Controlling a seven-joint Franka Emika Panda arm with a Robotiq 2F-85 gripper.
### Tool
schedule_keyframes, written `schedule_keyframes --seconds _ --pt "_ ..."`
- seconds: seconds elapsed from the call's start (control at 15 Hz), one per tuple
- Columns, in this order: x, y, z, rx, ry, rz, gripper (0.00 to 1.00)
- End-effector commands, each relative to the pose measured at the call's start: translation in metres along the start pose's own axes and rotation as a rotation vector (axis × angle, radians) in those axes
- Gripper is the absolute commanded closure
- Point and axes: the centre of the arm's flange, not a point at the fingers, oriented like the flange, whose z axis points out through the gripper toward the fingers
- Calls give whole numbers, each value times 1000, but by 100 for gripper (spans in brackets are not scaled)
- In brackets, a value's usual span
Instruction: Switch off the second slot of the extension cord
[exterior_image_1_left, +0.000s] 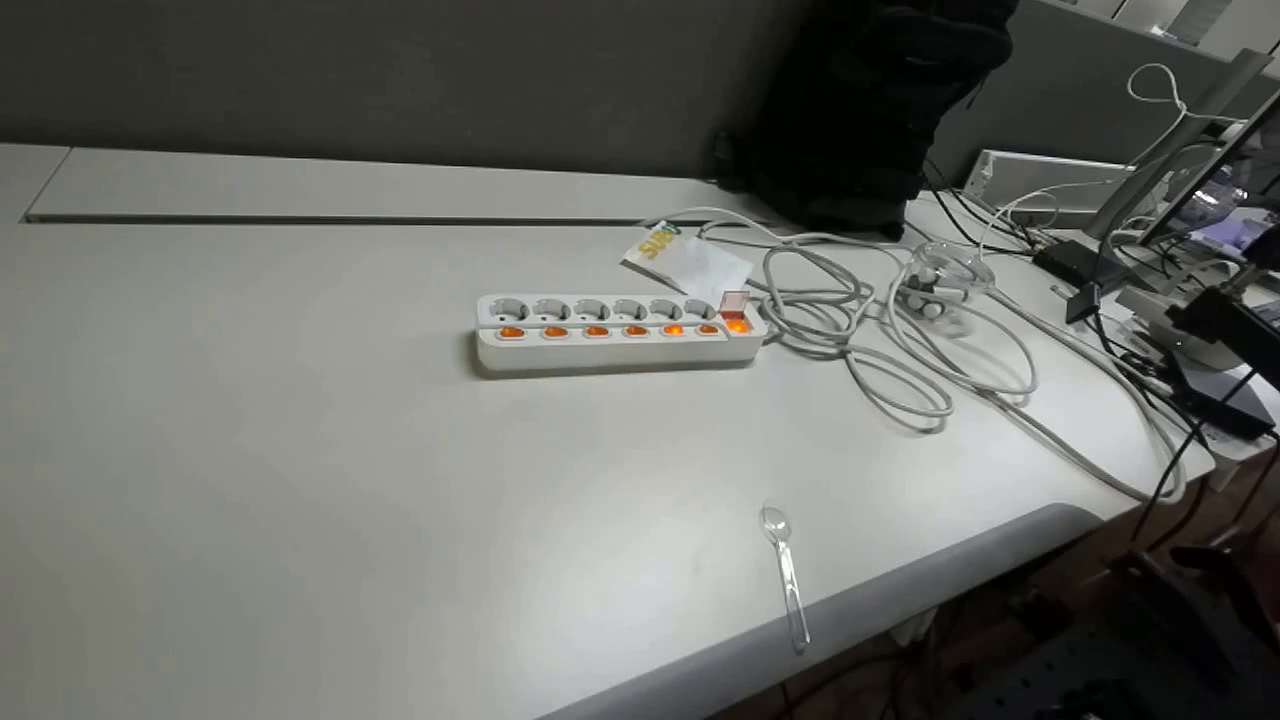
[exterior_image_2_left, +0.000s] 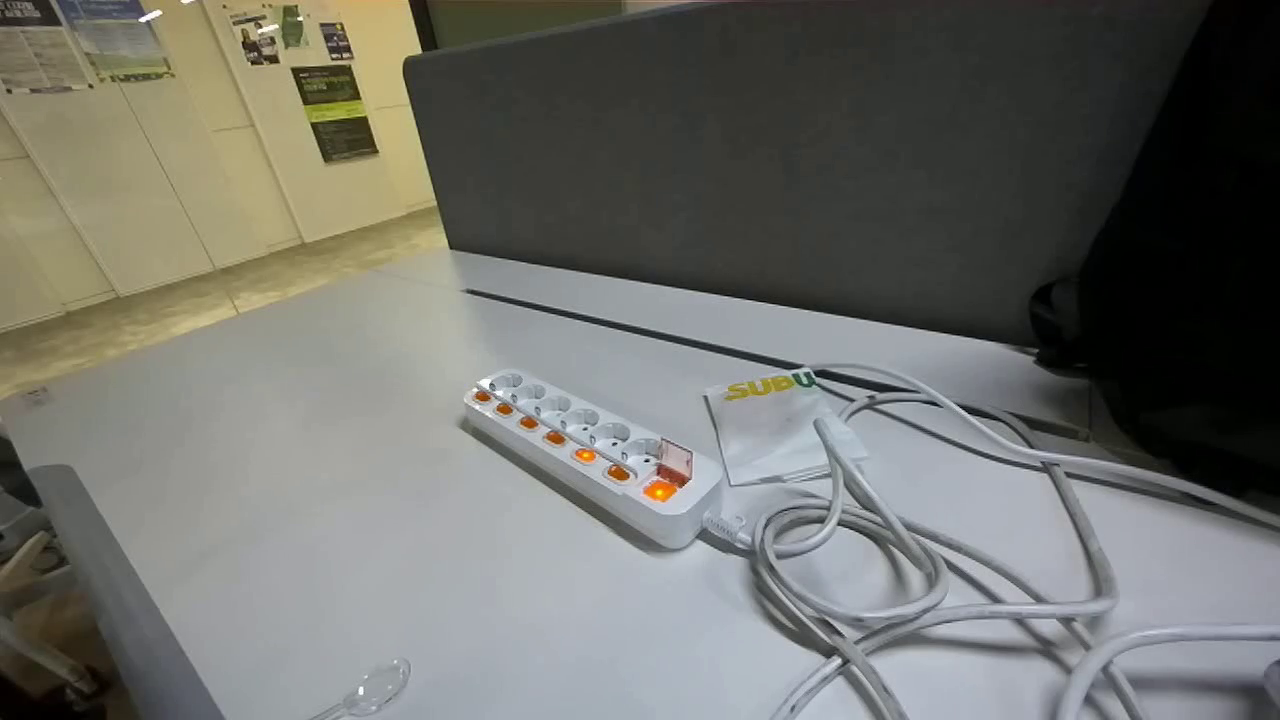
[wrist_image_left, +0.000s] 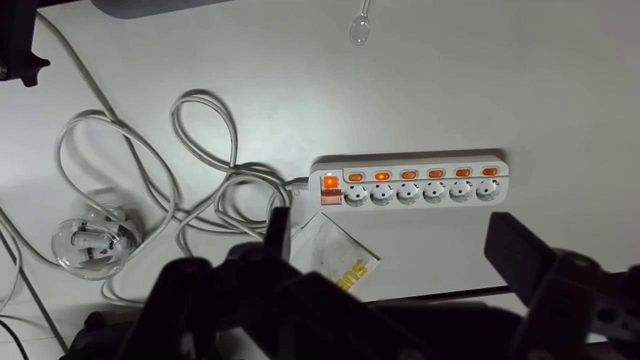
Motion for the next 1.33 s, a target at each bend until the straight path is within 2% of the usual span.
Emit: schedule_keyframes --seconds 0.0,0.13,0.4,0.53,0.6,0.67,0.73,1.27 --pt "0 0 0 0 0 0 0" --pt "1 -1 1 -1 23 13 0" --pt "26 -1 17 -44 185 94 0" --pt "40 -2 35 -82 240 115 0" --pt "46 -4 49 -95 248 120 25" --pt "52 -6 61 -105 250 124 26" --pt "57 -9 75 -111 245 126 32" --pt "89 -28 187 -76 104 129 88"
